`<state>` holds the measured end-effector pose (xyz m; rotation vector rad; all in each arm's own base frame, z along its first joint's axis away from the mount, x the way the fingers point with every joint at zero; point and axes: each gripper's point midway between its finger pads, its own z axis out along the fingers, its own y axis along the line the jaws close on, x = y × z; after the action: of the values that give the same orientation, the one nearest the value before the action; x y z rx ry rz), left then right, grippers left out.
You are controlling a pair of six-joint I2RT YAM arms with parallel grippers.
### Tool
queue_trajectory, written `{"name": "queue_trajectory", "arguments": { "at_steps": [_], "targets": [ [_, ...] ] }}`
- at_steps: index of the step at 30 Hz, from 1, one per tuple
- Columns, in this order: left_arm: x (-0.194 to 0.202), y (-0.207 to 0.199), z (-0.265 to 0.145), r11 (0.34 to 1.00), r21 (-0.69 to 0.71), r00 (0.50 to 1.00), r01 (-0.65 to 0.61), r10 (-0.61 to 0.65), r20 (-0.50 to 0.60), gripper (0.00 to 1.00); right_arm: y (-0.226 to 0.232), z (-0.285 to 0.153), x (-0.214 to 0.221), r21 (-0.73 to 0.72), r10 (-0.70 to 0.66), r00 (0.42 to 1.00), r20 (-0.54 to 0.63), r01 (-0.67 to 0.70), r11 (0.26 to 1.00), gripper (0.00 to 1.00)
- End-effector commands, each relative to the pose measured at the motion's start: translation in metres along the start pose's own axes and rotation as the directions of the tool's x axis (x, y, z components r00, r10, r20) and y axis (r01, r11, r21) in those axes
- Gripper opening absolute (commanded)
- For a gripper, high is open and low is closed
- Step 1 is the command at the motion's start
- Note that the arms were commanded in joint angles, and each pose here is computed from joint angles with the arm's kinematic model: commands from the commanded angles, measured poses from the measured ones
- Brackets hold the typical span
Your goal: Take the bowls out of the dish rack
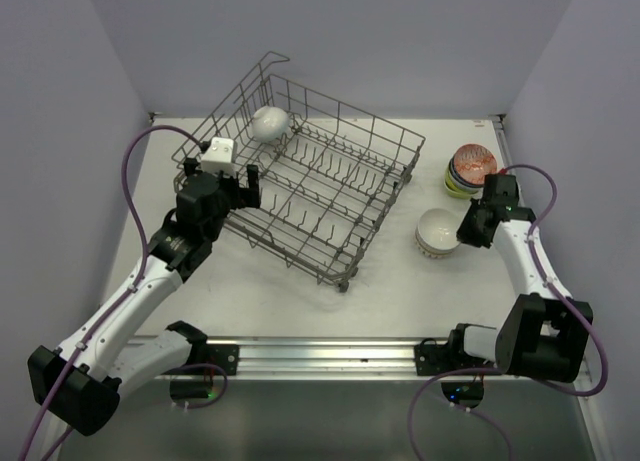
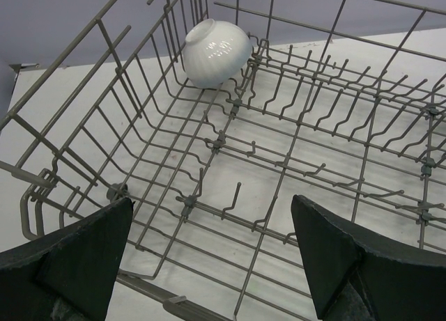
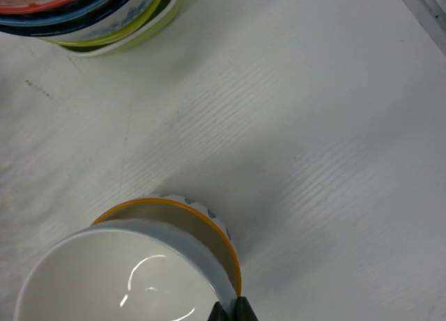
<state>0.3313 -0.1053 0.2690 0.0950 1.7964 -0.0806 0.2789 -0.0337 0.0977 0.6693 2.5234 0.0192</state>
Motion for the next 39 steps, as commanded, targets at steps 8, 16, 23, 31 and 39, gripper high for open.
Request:
{"name": "queue_trajectory", "arguments": {
  "at_steps": [8,16,23,31,39],
  "targets": [
    [-0.006,-0.005,0.001,1.0,0.019,1.0,-0.008,0.008,0.027,1.0,0.002,0.001,0.013,-0.026,0.002,1.0,-0.03,-0.003,1.0,0.0],
    [-0.007,-0.006,0.0,1.0,0.022,1.0,-0.01,0.01,0.029,1.0,-0.001,0.006,0.015,-0.008,0.008,0.999,-0.031,-0.008,1.0,0.0],
    [-0.006,-0.007,0.0,1.0,0.022,1.0,-0.013,0.012,0.028,1.0,-0.006,0.009,0.011,0.019,0.014,1.0,-0.006,-0.014,1.0,0.05],
    [-0.006,-0.005,0.0,1.0,0.014,0.999,-0.017,0.017,0.028,1.0,-0.003,0.005,0.01,0.003,0.012,1.0,-0.002,-0.012,1.0,0.55],
    [-0.005,-0.004,0.002,1.0,0.005,0.999,-0.03,0.03,0.029,1.0,0.008,-0.026,-0.014,-0.046,0.026,0.996,0.087,-0.022,0.999,0.75]
  ]
}}
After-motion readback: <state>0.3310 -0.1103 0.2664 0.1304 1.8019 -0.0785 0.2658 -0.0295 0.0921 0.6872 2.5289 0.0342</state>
